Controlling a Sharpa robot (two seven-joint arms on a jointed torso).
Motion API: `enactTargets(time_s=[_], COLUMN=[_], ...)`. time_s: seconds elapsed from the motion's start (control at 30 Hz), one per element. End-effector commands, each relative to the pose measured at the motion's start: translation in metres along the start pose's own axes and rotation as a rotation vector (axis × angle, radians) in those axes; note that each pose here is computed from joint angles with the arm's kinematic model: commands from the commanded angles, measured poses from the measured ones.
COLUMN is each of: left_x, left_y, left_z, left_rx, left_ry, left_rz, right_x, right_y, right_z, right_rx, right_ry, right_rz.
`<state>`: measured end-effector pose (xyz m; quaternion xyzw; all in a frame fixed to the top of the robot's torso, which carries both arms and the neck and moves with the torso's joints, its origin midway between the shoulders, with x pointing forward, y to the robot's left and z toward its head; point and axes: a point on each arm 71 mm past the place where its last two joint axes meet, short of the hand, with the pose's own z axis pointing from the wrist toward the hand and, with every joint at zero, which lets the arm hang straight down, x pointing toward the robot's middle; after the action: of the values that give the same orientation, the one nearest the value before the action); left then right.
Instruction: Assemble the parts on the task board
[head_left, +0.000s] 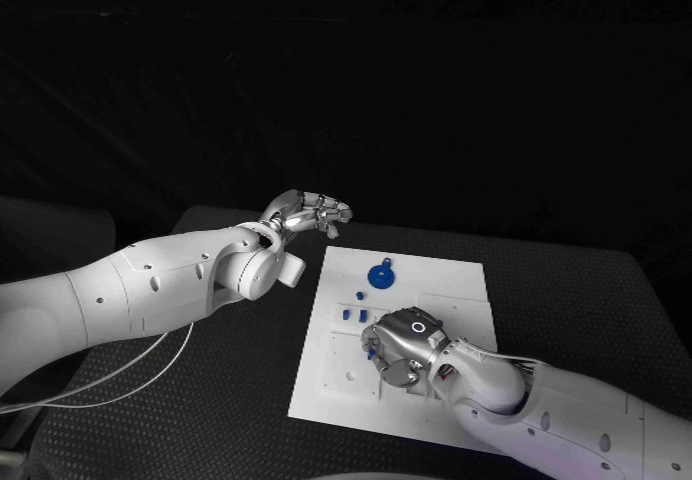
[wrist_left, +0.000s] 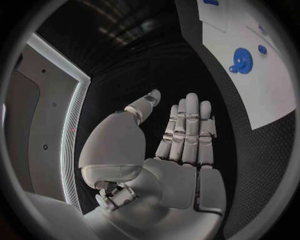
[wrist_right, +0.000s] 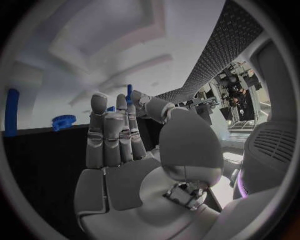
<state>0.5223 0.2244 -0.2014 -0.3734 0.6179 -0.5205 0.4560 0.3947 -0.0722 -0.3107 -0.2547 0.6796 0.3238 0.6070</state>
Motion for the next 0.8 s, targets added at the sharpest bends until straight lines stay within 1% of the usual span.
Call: enactTargets(time_s=[0.03,0.2,0.8], left_x=[0.0014,0.0013,0.0027], left_y=[-0.0015,-0.0014,-0.0017], left_z=[0.0006,0.0006,0.0008], left_rx=[0.005,0.004,0.004], left_ry=[0.004,0.004,0.007], left_rz=[-0.007,-0.007,-0.008], right_x=[-0.0005,-0.0005,0.0028], right_y=[0.0008,-0.0002,0.0002], right_z=[-0.0005,-0.0013,0.0015], right_rx=[-0.001,0.002,0.005], right_ry=[-0.011,-0.011,0.024], right_rz=[-0.015,-0.016,-0.022])
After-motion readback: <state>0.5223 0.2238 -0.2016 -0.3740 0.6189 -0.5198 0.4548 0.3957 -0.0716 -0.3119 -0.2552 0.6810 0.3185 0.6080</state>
